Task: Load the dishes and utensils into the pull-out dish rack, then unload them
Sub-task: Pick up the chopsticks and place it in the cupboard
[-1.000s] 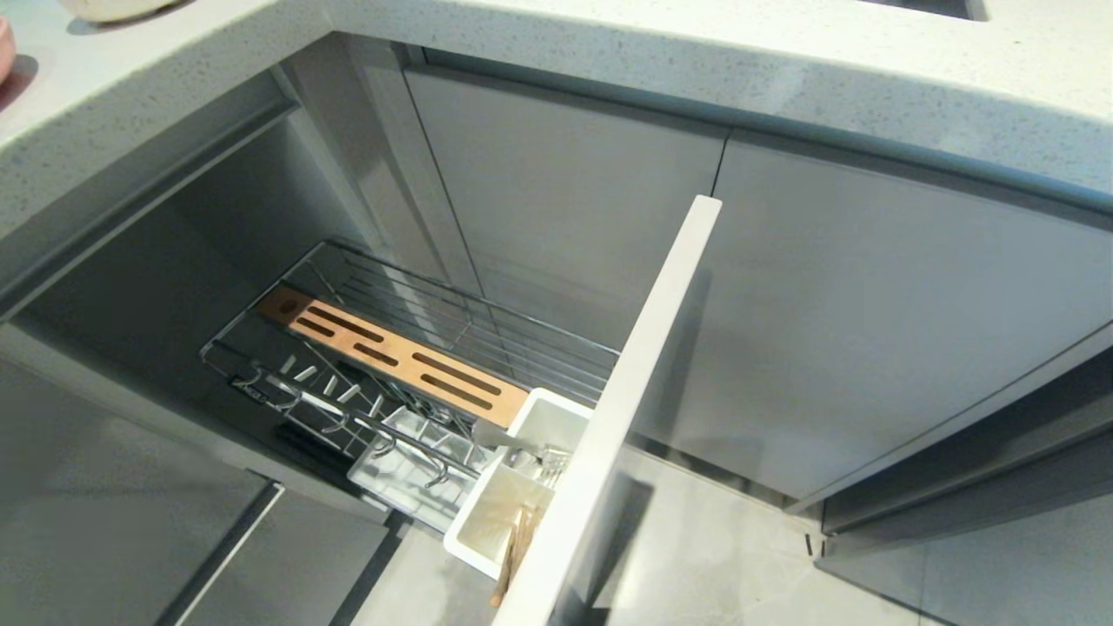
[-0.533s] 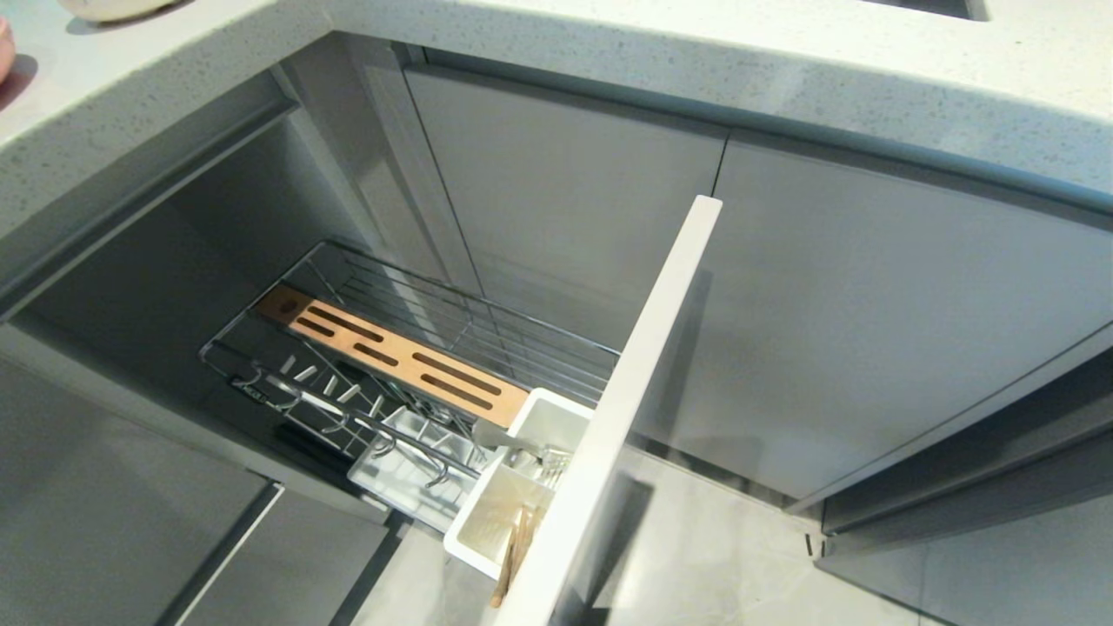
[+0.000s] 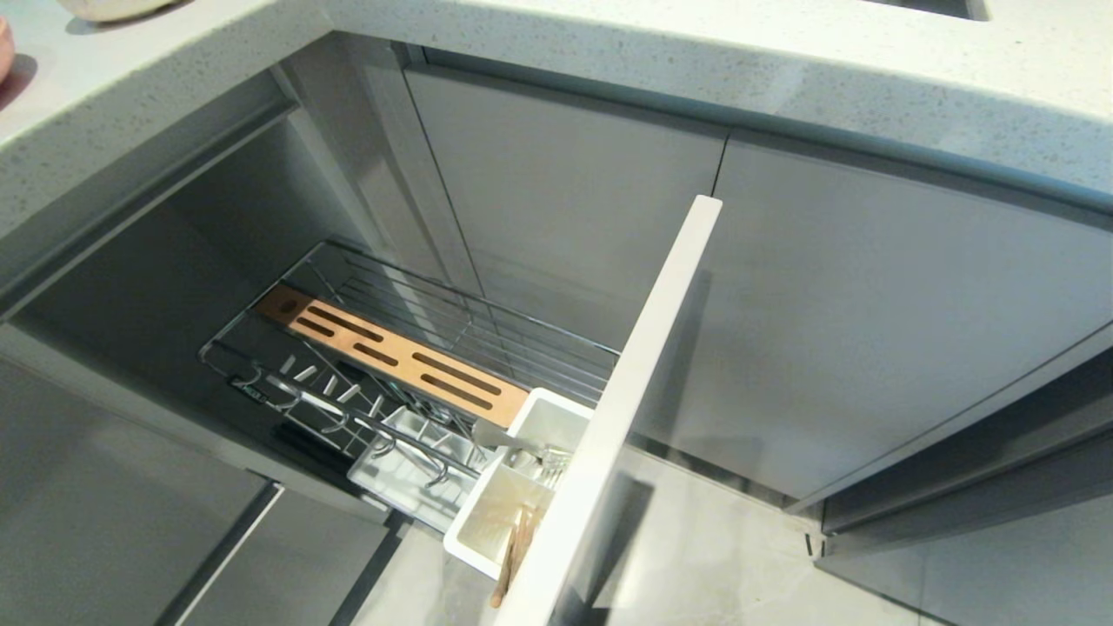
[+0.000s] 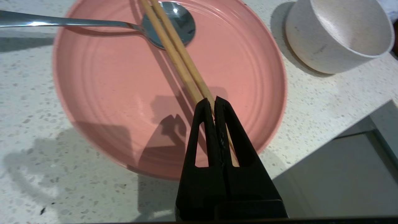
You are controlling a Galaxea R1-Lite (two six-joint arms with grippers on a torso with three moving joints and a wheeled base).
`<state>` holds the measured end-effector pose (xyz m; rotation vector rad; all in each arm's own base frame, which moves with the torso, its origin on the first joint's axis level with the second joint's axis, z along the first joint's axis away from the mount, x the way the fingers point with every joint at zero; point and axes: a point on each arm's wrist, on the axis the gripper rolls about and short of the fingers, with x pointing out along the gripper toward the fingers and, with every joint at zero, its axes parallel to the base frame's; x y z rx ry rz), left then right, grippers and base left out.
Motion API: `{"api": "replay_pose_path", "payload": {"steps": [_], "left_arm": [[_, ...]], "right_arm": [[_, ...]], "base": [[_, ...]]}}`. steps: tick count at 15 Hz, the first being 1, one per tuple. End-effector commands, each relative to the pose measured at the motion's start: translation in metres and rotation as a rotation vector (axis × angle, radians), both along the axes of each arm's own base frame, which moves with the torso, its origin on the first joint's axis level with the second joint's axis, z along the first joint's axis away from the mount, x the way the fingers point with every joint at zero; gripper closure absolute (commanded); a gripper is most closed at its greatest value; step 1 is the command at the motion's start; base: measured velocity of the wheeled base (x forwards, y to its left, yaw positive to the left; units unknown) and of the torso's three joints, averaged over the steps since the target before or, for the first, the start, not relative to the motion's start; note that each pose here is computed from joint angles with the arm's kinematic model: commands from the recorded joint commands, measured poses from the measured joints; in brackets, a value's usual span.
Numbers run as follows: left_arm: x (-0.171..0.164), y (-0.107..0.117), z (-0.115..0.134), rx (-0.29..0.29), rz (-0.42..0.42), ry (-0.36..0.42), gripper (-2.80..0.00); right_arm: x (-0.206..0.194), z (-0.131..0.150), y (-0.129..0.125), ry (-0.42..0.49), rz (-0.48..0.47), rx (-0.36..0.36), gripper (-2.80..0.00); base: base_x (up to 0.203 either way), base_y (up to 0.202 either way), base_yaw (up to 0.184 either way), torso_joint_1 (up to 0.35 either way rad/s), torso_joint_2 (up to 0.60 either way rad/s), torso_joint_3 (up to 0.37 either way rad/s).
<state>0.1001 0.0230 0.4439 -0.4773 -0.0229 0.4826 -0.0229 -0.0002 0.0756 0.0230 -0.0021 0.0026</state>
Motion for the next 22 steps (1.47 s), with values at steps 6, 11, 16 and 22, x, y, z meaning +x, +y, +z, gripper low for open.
{"api": "replay_pose_path", "payload": {"steps": [6, 11, 16, 22], "left_arm": [[0.01, 0.002, -0.003, -0.001, 0.023, 0.029, -2.8], [0.026, 0.005, -0.008, -0.003, 0.045, 0.066, -2.8], [0.036, 0.006, -0.011, -0.006, 0.033, 0.089, -2.8], [0.041, 0.007, -0.012, -0.007, 0.032, 0.095, -2.8]], "right_arm": [[0.0, 0.0, 0.0, 0.002, 0.001, 0.0, 0.0], [0.0, 0.0, 0.0, 0.002, 0.001, 0.0, 0.0], [0.0, 0.0, 0.0, 0.002, 0.001, 0.0, 0.0], [0.0, 0.0, 0.0, 0.002, 0.001, 0.0, 0.0]], "base": [[0.0, 0.0, 0.0, 0.0, 0.0, 0.0], [0.0, 0.0, 0.0, 0.0, 0.0, 0.0], [0.0, 0.0, 0.0, 0.0, 0.0, 0.0], [0.0, 0.0, 0.0, 0.0, 0.0, 0.0]]}}
